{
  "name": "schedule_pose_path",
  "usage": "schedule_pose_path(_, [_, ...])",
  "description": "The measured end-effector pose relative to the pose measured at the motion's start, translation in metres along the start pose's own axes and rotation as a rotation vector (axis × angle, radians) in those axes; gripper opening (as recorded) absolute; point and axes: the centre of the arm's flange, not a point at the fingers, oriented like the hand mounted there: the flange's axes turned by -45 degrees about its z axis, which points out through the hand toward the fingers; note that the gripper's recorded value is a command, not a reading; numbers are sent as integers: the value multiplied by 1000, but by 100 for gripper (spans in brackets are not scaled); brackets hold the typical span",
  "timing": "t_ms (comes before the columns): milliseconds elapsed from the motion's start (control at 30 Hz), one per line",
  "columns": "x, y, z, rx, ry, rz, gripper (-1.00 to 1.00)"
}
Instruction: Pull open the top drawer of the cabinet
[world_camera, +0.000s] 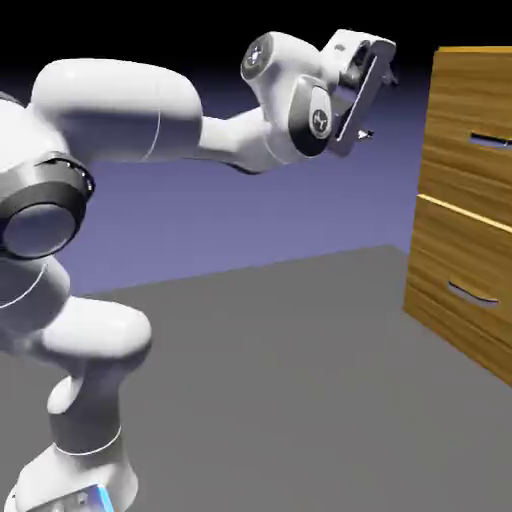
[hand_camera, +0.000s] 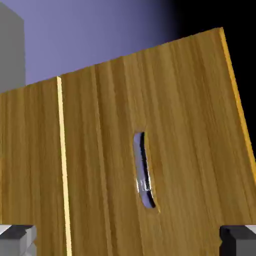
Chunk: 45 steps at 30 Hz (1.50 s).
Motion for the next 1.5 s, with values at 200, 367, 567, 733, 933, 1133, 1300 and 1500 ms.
schedule_pose_path(200, [-22,16,26,-42,-21,-332,0])
schedule_pose_path(367, [-38,20,56,-54,-57,-618,0])
schedule_pose_path(567, [-52,16,100,-39,-111,-978,0])
schedule_pose_path(733, [-56,6,141,-3,-159,-1297,0])
schedule_pose_path(933, [-52,-10,191,62,-214,-1704,0])
schedule_pose_path(1133, [-38,-27,239,146,-270,-2137,0])
schedule_pose_path(1300, [-18,-39,274,230,-326,-2516,0])
schedule_pose_path(1500, [14,-46,308,356,-423,-2983,0])
